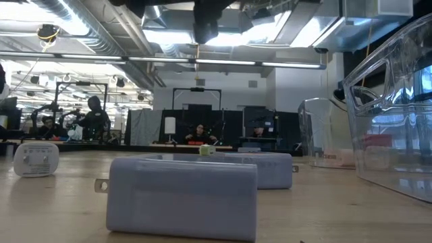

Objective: Pick & Place Office items
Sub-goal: Put the dark blue digital timer into the bottom transparent bin

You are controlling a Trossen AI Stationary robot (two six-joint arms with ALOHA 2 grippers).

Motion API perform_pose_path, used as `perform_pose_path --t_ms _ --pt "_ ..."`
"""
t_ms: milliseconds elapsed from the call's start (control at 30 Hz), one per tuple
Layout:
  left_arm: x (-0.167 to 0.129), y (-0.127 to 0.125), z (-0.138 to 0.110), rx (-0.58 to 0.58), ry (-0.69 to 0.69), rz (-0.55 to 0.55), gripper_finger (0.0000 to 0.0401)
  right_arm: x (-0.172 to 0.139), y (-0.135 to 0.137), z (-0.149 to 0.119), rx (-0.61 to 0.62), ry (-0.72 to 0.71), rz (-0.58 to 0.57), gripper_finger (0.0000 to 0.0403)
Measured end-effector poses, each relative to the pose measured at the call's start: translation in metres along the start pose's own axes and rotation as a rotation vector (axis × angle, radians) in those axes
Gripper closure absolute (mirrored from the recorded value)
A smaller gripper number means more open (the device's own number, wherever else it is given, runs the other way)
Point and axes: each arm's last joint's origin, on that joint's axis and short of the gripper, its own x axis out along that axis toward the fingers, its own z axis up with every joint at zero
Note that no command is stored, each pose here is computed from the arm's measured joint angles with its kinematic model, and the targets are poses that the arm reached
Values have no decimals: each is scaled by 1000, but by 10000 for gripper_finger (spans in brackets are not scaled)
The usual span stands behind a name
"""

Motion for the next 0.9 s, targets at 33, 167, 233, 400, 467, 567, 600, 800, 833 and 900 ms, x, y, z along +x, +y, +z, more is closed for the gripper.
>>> perform_pose_path --t_ms 33,167,233,400,467,567,600,800,833,900 --pt "0 0 0 -2 4 1 172 7 2 -2 6 3 5 337" --pt "0 0 -1 23 8 4 182 30 7 -5 0 -16 -20 337" --pt "0 1 -1 38 8 5 187 39 8 -5 -7 -26 -66 337" --pt "1 0 -2 29 7 6 196 62 8 -2 -37 -45 -181 337" --pt "2 -2 -4 26 8 6 199 71 8 -2 -56 -17 -207 337" --pt "4 -6 -9 27 4 11 203 83 7 -2 -112 34 -241 337" --pt "5 -8 -10 24 -4 20 205 87 7 -2 -124 42 -253 337" --pt "10 -17 -21 -15 -29 42 210 101 4 -1 -146 50 -318 337" --pt "11 -18 -22 -25 -32 45 210 102 4 -1 -146 52 -321 337" --pt "12 -20 -25 -27 -40 52 210 103 4 -1 -137 51 -320 336"
